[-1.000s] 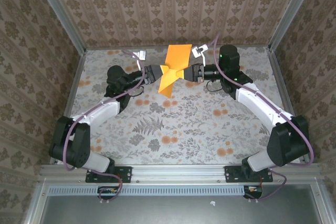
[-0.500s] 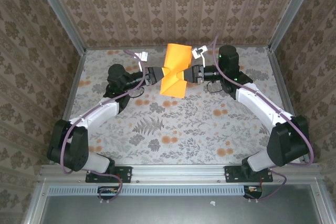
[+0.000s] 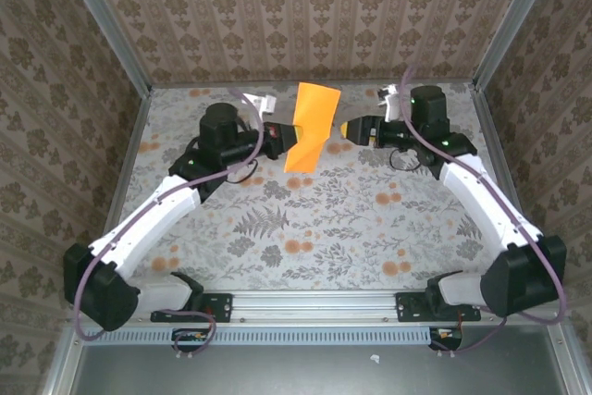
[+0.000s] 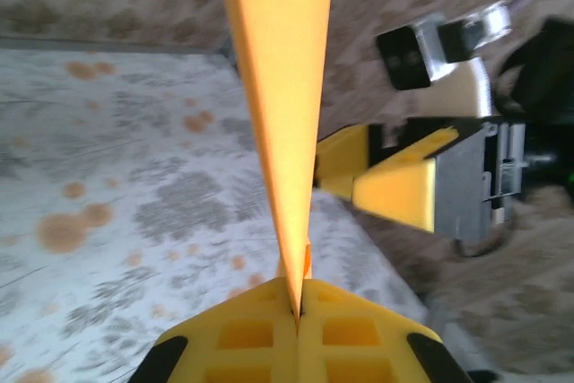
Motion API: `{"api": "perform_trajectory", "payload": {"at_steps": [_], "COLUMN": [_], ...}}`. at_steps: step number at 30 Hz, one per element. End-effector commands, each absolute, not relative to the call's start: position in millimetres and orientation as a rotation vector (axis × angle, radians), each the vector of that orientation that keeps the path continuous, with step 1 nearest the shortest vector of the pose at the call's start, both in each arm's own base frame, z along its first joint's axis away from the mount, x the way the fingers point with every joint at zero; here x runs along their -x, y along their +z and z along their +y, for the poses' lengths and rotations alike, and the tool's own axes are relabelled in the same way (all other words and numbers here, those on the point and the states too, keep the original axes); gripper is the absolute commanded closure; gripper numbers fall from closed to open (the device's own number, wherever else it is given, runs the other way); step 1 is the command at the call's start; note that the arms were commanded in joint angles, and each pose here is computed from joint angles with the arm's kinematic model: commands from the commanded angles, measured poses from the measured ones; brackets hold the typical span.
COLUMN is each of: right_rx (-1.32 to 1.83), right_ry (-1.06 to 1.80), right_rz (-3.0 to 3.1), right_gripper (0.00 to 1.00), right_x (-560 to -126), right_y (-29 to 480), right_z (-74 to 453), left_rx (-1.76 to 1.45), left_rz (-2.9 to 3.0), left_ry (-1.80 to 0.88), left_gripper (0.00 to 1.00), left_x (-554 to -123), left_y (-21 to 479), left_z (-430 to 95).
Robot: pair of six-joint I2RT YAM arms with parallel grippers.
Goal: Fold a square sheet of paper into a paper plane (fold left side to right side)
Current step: Turn over the paper at the center of the table.
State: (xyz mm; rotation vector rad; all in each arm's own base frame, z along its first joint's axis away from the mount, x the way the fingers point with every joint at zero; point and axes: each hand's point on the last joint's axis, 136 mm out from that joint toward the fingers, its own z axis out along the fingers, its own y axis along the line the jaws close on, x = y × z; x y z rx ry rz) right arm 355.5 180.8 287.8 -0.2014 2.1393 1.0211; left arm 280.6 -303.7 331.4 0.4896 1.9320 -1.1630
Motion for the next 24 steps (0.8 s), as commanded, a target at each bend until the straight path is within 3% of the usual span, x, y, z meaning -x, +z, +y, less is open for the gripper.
{"api": "perform_trajectory", "payload": {"at_steps": [1, 7, 14, 24], "right_rx": [-0.044, -0.283, -0.357, -0.351], "right_ry": [0.467, 0.001, -0.183, -0.209], "right_rz": [2.358, 2.421, 2.376, 2.364], "right_gripper": [0.28, 0.01, 0.0, 0.0], "right_x": [-350.1, -327.5, -310.3, -303.8], "right_y": [233.4, 211.2, 216.1, 217.1], "right_z": [105.4, 33.4, 3.0, -2.0], "left_rx": [-0.573, -0.537, -0.419, -0.399], "left_rz": [2.188, 2.28, 2.361, 2.627], "left_ry": [-0.41, 0.256, 0.707, 0.781], "left_gripper": [1.0, 1.0, 1.0, 1.0], "left_x": [-284.6, -284.6, -282.1, -272.6], "left_y": [265.0, 229.9, 186.1, 100.4], "left_z": [-252.6, -230.0, -221.0, -264.5]}}
